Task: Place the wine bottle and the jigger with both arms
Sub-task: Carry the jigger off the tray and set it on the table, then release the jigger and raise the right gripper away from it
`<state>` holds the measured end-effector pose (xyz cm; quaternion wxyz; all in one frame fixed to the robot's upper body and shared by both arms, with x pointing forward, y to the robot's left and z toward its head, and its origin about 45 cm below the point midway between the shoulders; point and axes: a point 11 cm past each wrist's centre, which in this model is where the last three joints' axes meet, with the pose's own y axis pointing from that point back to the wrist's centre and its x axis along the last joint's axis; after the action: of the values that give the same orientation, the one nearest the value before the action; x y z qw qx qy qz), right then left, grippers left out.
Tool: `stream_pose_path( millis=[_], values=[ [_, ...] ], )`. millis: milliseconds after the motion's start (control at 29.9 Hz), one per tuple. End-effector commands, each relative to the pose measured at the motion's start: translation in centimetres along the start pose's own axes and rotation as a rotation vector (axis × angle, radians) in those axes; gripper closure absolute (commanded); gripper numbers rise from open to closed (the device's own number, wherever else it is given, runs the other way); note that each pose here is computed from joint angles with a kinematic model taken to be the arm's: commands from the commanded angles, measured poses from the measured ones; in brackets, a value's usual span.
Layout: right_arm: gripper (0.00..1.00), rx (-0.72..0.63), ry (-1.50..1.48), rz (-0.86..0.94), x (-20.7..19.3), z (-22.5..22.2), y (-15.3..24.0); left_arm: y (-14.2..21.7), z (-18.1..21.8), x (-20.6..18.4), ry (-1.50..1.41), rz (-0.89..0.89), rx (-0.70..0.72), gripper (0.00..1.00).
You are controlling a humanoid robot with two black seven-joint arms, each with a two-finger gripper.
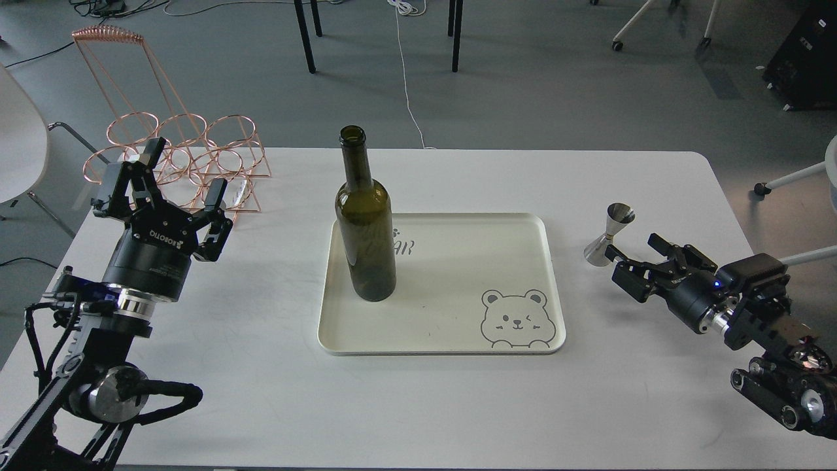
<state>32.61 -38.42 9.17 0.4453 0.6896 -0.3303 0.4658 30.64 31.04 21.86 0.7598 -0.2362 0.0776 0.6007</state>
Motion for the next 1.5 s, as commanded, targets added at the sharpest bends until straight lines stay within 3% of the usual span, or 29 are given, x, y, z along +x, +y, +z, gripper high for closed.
stream_pose_path(
  millis=[0,134,334,601,735,835,969,1103,1203,1337,1470],
  values=[
    [0.06,0.016,-0.001,-0.027,-0.1,0.4,2.6,0.0,0.0,-0.1,0.001,-0.003,-0.001,0.02],
    [0.06,0.046,-0.081,-0.022,0.5,-0.8,4.9,0.0,0.2,-0.3,0.000,-0.011,-0.005,0.02],
    [0.06,0.063,-0.503,0.107,4.4,-5.4,5.5,0.0,0.4,-0.6,0.003,-0.018,-0.010,0.02],
    [0.06,0.181,-0.917,0.330,16.6,-9.0,1.8,0.2,0.5,-0.7,0.000,-0.022,-0.008,0.02],
    [0.06,0.310,-1.169,0.310,20.6,-11.5,-0.9,0.2,0.7,-0.8,-0.005,-0.026,-0.010,0.02],
    [0.05,0.335,-1.333,0.336,22.3,-12.2,-3.2,0.0,1.2,-0.8,-0.021,-0.036,-0.014,0.02],
    [0.02,0.329,-1.406,0.336,21.8,-11.1,-6.0,-0.1,2.5,-0.9,-0.062,-0.073,-0.014,0.02],
    [0.02,0.513,-1.521,0.189,22.6,-11.3,-6.5,-0.2,3.0,-1.2,-0.068,-0.088,-0.023,0.02],
    [0.02,0.559,-1.640,0.086,18.8,-12.2,-7.4,-0.3,3.1,-1.3,-0.085,-0.096,-0.022,0.02],
    [0.01,0.531,-1.772,0.128,15.3,-10.0,-7.8,-0.3,3.0,-2.0,-0.195,-0.151,-0.015,0.02],
    [0.01,0.532,-1.845,0.069,12.0,-11.1,-7.7,-0.3,4.3,-3.6,-0.343,-0.256,-0.047,0.02]
  ],
)
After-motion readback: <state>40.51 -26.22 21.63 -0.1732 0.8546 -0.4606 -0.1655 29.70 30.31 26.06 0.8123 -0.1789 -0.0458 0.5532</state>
